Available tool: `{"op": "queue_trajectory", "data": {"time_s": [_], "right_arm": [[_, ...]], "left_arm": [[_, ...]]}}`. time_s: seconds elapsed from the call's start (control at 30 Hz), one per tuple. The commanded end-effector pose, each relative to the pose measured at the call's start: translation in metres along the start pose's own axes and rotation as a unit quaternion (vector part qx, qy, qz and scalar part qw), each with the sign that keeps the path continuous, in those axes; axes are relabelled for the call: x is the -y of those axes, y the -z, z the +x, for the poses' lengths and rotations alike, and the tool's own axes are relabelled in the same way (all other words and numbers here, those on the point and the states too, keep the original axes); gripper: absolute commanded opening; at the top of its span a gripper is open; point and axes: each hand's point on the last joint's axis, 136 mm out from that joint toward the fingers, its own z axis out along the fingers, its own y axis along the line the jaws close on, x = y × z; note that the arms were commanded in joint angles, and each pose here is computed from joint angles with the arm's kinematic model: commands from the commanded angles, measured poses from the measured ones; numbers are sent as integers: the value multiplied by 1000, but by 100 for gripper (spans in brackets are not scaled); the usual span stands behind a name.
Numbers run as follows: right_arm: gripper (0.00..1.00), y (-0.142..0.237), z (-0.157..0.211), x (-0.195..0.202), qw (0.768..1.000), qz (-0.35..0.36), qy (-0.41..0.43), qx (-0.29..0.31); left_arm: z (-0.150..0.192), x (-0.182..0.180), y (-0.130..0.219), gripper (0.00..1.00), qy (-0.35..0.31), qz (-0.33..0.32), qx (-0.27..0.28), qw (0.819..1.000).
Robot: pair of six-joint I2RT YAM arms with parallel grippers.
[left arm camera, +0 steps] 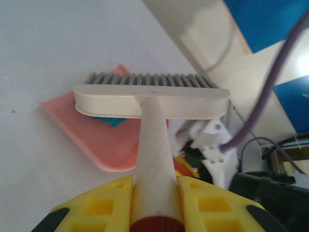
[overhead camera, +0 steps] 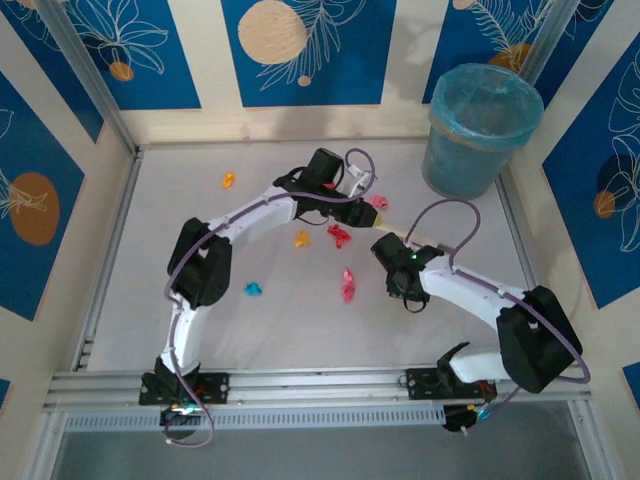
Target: Sweep away the paper scraps from the table
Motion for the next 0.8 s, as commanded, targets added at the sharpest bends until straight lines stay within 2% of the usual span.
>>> {"op": "queue_trajectory", "data": {"time_s": [0.0,0.17,0.4,0.57,0.77], "right_arm": [[0,14,-32,-8,997,0,4,73],[0,26,-44,-15,993,-24,28,115],[0,45,-61,-24,979,-69,60,183],[0,57,-69,-28,969,-87,79,215],[0,67,-73,-25,971,-77,86,208]], "left_arm": [[-11,52,24,0,-32,66,23,997],[-20,53,48,0,-37,39,69,996],[-36,50,87,0,-19,34,148,988],[-48,50,120,0,-14,53,223,973],[-60,41,166,0,2,90,314,945]]}}
